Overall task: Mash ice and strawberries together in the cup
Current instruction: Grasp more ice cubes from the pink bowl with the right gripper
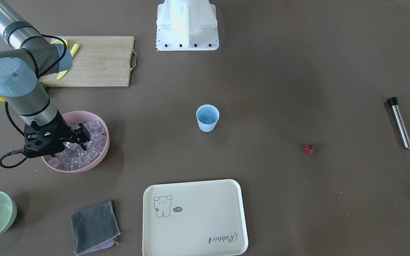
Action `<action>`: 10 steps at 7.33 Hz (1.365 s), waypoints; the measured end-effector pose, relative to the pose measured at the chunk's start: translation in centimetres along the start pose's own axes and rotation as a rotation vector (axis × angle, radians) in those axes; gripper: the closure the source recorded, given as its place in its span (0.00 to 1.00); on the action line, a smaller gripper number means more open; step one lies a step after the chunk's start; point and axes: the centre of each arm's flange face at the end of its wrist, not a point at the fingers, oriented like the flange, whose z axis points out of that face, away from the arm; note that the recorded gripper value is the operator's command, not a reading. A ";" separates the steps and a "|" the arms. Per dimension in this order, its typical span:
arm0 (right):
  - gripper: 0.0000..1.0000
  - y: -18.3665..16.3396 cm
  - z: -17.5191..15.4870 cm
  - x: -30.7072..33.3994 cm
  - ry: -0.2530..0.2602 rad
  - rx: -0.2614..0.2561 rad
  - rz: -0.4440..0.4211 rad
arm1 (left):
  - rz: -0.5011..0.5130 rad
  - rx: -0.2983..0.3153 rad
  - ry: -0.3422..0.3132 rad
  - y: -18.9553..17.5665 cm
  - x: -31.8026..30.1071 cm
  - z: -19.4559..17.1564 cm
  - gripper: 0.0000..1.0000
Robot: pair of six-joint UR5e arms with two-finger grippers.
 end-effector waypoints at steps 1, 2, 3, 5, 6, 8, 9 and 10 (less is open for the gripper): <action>0.31 0.0 0.0 0.0 0.000 0.001 -0.001 | 0.000 -0.001 0.000 0.0 -0.1 0.1 0.02; 0.42 -0.1 0.0 -0.2 0.000 0.002 -0.001 | -0.001 -0.002 -0.001 0.0 -0.2 0.2 0.02; 0.47 -0.2 -0.1 -0.3 -0.002 0.002 -0.002 | -0.001 -0.002 -0.001 0.0 -0.2 0.2 0.02; 0.50 -0.2 -0.1 -0.4 -0.003 0.002 -0.002 | -0.001 -0.003 -0.001 0.0 -0.2 0.2 0.02; 0.52 -0.2 -0.2 -0.4 -0.004 0.004 -0.002 | -0.001 -0.003 0.000 0.1 -0.2 0.2 0.02; 0.75 -0.3 -0.5 -0.6 -0.008 0.009 -0.004 | 0.001 -0.001 0.000 0.3 -0.3 0.3 0.02; 0.82 -0.3 -0.8 -0.7 -0.012 0.012 -0.006 | 0.002 -0.001 0.000 0.4 -0.4 0.4 0.02; 0.89 -0.3 -1.1 -0.9 -0.018 0.016 -0.008 | 0.002 -0.001 0.000 0.4 -0.4 0.4 0.02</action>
